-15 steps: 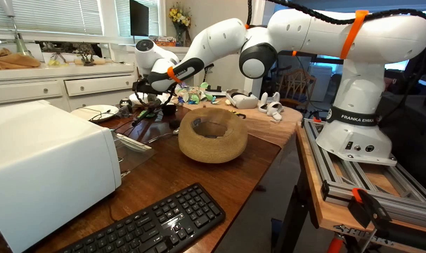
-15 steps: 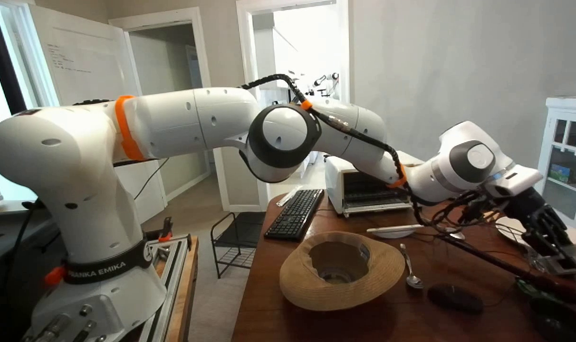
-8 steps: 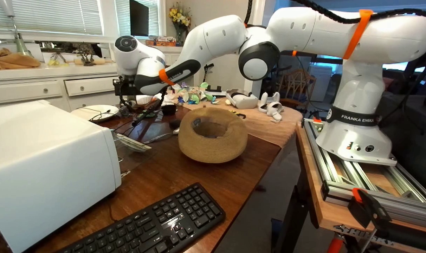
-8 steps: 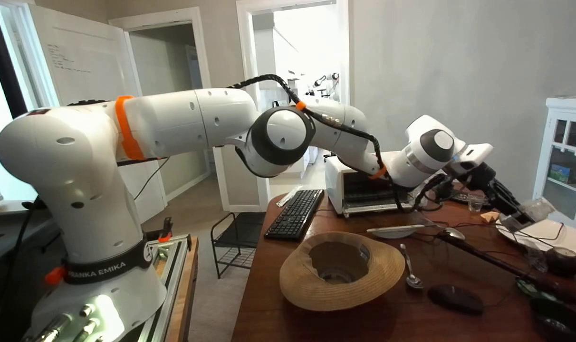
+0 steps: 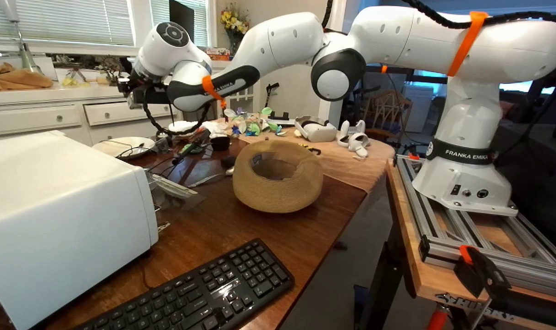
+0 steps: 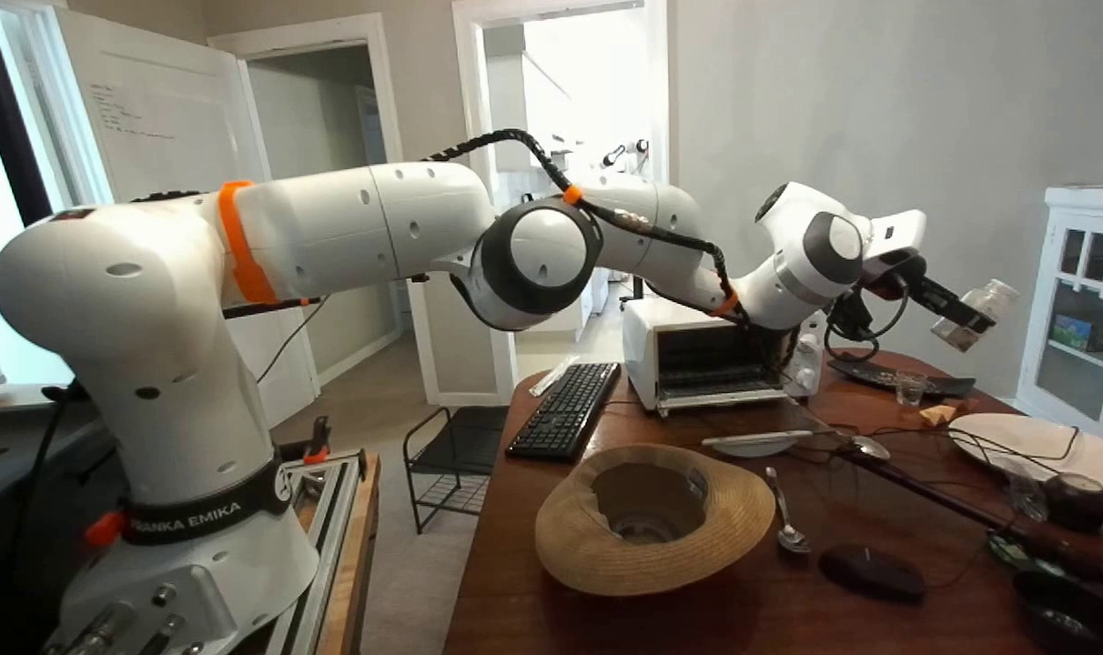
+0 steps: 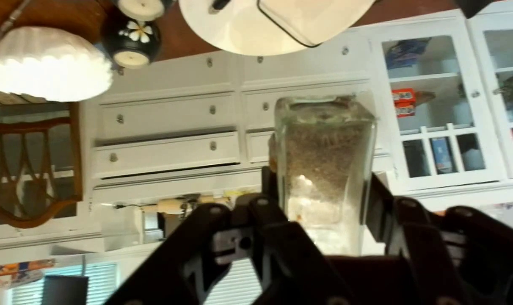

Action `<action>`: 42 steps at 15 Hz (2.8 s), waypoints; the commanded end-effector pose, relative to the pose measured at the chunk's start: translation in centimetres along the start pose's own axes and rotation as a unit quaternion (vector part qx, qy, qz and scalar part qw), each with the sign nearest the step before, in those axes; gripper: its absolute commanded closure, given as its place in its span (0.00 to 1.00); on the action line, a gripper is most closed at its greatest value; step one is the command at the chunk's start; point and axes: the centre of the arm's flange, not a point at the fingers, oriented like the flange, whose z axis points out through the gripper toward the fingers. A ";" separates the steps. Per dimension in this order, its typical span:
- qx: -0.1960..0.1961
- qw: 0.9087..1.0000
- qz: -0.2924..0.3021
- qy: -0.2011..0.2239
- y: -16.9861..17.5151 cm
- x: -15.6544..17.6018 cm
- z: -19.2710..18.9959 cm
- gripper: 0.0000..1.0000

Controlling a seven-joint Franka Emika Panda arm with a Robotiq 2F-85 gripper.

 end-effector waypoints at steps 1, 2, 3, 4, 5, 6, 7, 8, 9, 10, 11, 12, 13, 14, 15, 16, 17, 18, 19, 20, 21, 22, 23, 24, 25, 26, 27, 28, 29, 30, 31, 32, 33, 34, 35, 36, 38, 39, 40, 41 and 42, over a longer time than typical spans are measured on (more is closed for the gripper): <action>0.086 0.996 -0.028 0.005 -1.9 -2.3 -4.4 0.76; 0.087 0.996 -0.021 0.025 -2.4 -2.2 -4.8 0.76; 0.084 0.996 -0.020 0.036 -2.8 -2.1 -5.0 0.76; 0.086 0.995 -0.024 0.044 -3.1 -2.2 -5.0 0.76; 0.067 0.995 -0.017 0.066 -2.8 -2.0 -4.9 0.76; 0.057 0.996 -0.010 0.069 -2.2 -1.8 -4.3 0.76; 0.028 0.996 0.002 0.085 -1.1 -1.5 -3.6 0.76; 0.001 0.995 0.015 0.097 0.1 -1.4 -2.6 0.76; -0.027 0.995 0.025 0.097 1.7 -1.5 -1.7 0.76; -0.056 0.992 0.038 0.103 3.6 -1.5 -0.7 0.76; -0.085 0.990 0.051 0.102 5.6 -2.1 0.5 0.76; -0.115 0.986 0.064 0.101 7.3 -2.6 1.6 0.76; -0.142 0.982 0.076 0.098 9.1 -3.6 2.6 0.76; -0.168 0.977 0.090 0.093 10.4 -4.1 3.3 0.76; -0.196 0.971 0.103 0.085 12.0 -5.4 4.3 0.76; -0.223 0.965 0.115 0.080 13.2 -6.0 4.7 0.76; -0.250 0.957 0.127 0.075 14.5 -6.9 5.2 0.76; -0.279 0.948 0.136 0.071 15.7 -7.9 5.6 0.76; -0.306 0.938 0.145 0.068 16.6 -8.6 5.9 0.76; -0.333 0.928 0.155 0.066 17.5 -9.4 6.1 0.76; -0.359 0.917 0.165 0.066 18.3 -10.1 6.2 0.76; -0.383 0.905 0.175 0.065 19.1 -10.7 6.2 0.76; -0.407 0.892 0.183 0.066 19.8 -11.2 6.2 0.76; -0.431 0.879 0.192 0.066 20.4 -11.9 6.0 0.76; -0.453 0.867 0.199 0.062 21.1 -12.7 6.2 0.76; -0.468 0.858 0.204 0.058 21.6 -13.4 6.3 0.76; -0.479 0.851 0.208 0.053 22.0 -14.3 6.6 0.76; -0.486 0.846 0.213 0.050 22.3 -14.8 6.8 0.76; -0.486 0.845 0.216 0.049 22.4 -15.3 7.3 0.76; -0.487 0.844 0.220 0.050 22.6 -15.7 7.6 0.76; -0.486 0.844 0.222 0.051 22.6 -15.6 7.6 0.76; -0.486 0.843 0.223 0.053 22.5 -15.6 7.6 0.76; -0.485 0.844 0.224 0.056 22.5 -15.3 7.5 0.76; -0.483 0.845 0.221 0.058 22.5 -15.1 7.6 0.76; -0.483 0.847 0.214 0.059 22.3 -14.8 7.8 0.76; -0.486 0.848 0.203 0.062 22.1 -14.7 7.9 0.76; -0.483 0.852 0.190 0.061 21.1 -14.8 8.4 0.76; -0.482 0.855 0.182 0.060 20.6 -15.0 8.6 0.76; -0.484 0.857 0.169 0.061 20.1 -15.3 8.8 0.76; -0.485 0.858 0.159 0.062 19.7 -15.5 8.8 0.76; -0.491 0.856 0.147 0.066 19.4 -15.8 8.8 0.76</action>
